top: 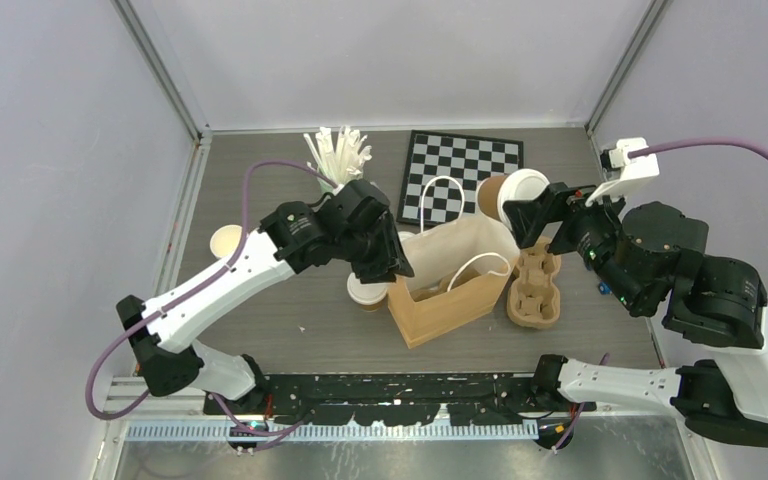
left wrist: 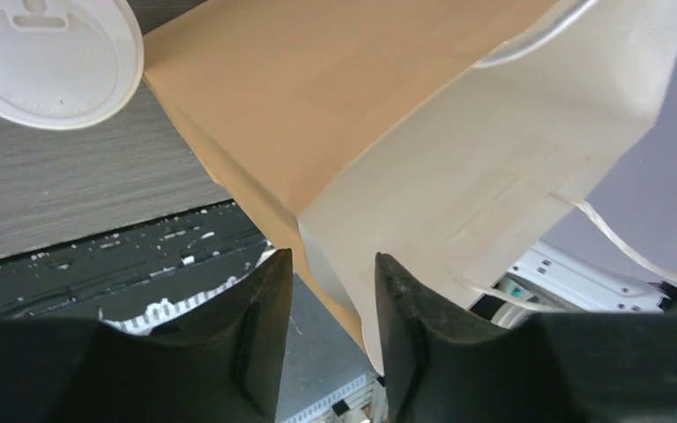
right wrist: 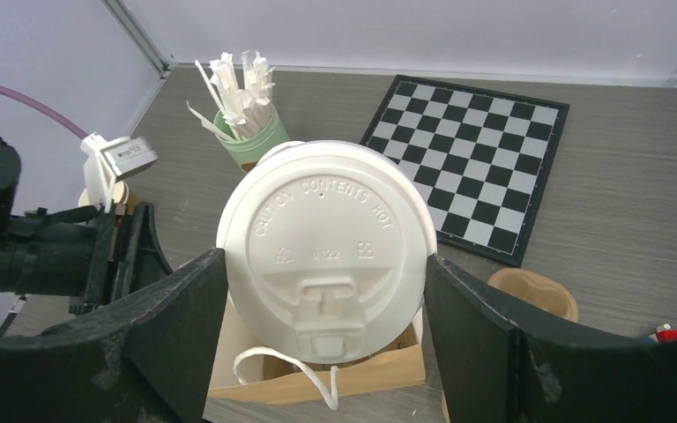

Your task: Pack the takeout coffee

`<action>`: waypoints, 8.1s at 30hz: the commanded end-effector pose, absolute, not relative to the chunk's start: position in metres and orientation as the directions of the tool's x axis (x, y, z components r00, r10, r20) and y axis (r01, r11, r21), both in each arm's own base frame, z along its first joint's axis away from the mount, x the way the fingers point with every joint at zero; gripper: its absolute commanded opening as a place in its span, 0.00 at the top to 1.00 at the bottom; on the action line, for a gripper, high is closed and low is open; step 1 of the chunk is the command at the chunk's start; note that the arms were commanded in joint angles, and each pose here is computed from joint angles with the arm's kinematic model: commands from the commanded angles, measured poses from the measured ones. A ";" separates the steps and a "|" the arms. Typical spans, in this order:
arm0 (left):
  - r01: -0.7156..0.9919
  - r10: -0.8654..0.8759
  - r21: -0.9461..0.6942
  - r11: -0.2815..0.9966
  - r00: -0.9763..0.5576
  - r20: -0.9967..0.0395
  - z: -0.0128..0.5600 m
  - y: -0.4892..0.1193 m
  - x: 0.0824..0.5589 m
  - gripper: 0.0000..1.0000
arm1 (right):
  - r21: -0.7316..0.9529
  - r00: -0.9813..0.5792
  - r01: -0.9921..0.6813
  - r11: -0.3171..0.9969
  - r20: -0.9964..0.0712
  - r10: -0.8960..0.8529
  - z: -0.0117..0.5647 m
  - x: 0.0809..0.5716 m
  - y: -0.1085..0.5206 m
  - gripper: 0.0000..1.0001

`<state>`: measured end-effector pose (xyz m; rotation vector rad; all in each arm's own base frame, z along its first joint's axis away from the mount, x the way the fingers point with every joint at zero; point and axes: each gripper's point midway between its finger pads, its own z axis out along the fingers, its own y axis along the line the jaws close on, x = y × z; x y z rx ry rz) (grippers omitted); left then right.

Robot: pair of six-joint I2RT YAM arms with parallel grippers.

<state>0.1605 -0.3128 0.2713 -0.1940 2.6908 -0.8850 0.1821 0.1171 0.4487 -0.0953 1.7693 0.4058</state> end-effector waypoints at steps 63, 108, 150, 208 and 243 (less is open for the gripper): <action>0.144 -0.026 -0.487 0.861 -0.945 -0.326 0.278 -0.237 0.186 0.58 | 0.053 -0.399 -0.724 0.688 -0.845 -0.356 0.345 0.154 0.231 0.22; 0.381 0.126 -0.593 0.710 -0.897 -0.425 0.274 -0.241 0.150 0.36 | -0.160 -0.336 -0.782 0.603 -0.705 -0.624 0.294 0.114 0.237 0.22; 0.721 0.124 -0.496 0.484 -0.617 -0.777 0.292 -0.263 0.167 1.00 | -0.426 -0.154 -0.741 0.519 -0.644 -0.749 0.263 0.131 0.278 0.21; 0.642 0.150 -0.558 0.526 -0.716 -0.682 0.264 -0.241 0.137 1.00 | -0.620 0.136 -0.768 0.158 -0.399 -0.907 0.206 0.159 0.262 0.20; 0.662 0.161 -0.578 0.477 -0.712 -0.683 0.257 -0.243 0.126 1.00 | -0.606 0.181 -0.790 0.096 -0.379 -0.908 0.168 0.171 0.245 0.21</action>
